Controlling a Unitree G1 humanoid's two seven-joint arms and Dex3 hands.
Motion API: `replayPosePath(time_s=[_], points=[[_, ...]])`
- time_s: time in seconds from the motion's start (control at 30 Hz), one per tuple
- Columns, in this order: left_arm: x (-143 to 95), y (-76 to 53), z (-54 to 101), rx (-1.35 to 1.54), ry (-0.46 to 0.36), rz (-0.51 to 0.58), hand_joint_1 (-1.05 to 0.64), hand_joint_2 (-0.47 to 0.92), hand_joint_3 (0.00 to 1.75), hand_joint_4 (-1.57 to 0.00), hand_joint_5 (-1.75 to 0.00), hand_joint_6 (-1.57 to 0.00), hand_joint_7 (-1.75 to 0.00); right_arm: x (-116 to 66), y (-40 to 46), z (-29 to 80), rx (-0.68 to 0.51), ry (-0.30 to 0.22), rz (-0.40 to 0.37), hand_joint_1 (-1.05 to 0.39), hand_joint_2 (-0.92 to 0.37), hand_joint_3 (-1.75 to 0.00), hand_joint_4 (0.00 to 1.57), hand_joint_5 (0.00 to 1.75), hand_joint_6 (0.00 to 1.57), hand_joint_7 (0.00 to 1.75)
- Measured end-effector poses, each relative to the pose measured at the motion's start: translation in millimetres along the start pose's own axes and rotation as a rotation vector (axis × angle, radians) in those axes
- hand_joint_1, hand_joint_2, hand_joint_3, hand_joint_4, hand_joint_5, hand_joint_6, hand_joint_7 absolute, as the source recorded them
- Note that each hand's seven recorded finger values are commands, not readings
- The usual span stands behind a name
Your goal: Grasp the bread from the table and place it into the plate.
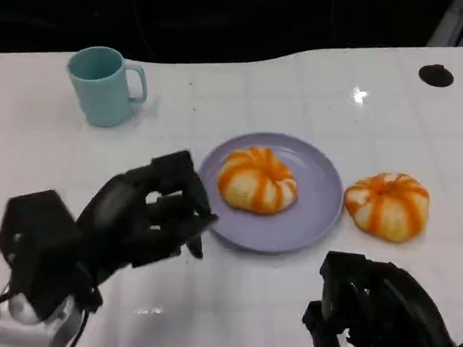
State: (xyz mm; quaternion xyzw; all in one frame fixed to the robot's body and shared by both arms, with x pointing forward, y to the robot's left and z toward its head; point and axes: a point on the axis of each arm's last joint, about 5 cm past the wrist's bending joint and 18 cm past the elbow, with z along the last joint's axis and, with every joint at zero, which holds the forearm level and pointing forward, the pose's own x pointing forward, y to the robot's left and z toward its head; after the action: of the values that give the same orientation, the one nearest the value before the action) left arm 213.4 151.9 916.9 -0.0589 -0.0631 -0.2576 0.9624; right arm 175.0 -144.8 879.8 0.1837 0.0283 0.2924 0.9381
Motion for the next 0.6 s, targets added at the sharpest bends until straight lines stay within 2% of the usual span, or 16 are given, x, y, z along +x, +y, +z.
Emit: replayPosePath(time_s=[0.2, 0.3, 0.43, 0.6], points=[[-29.5, -3.6, -4.1, -0.203, 0.097, -0.013, -0.59, 0.92, 0.33, -0.76, -1.75, -0.57, -1.75, -0.3, 1.5, 1.2, -0.003, 0.001, -0.007, -0.95, -0.77, -0.63, 1.21, 1.67, 1.04, 1.53], [-39.2, -6.5, -4.7, -0.273, 0.137, -0.015, -0.58, 0.92, 0.37, -0.76, -1.75, -0.57, -1.75, -0.1, 2.2, 2.2, -0.005, -0.002, -0.005, -0.94, -0.77, -0.64, 1.21, 1.66, 1.04, 1.52], [-47.4, -14.0, -4.5, -0.326, 0.156, -0.027, -0.57, 0.92, 0.42, -0.74, -1.75, -0.53, -1.75, -0.2, 2.2, 2.2, -0.001, 0.002, -0.004, -0.94, -0.76, -0.65, 1.21, 1.66, 1.03, 1.52], [-49.4, -22.4, -12.1, -0.387, 0.164, -0.039, -0.57, 0.92, 0.42, -0.77, -1.75, -0.54, -1.75, -0.5, 1.8, 2.3, 0.001, 0.004, -0.005, -0.94, -0.75, -0.66, 1.22, 1.65, 1.04, 1.5]])
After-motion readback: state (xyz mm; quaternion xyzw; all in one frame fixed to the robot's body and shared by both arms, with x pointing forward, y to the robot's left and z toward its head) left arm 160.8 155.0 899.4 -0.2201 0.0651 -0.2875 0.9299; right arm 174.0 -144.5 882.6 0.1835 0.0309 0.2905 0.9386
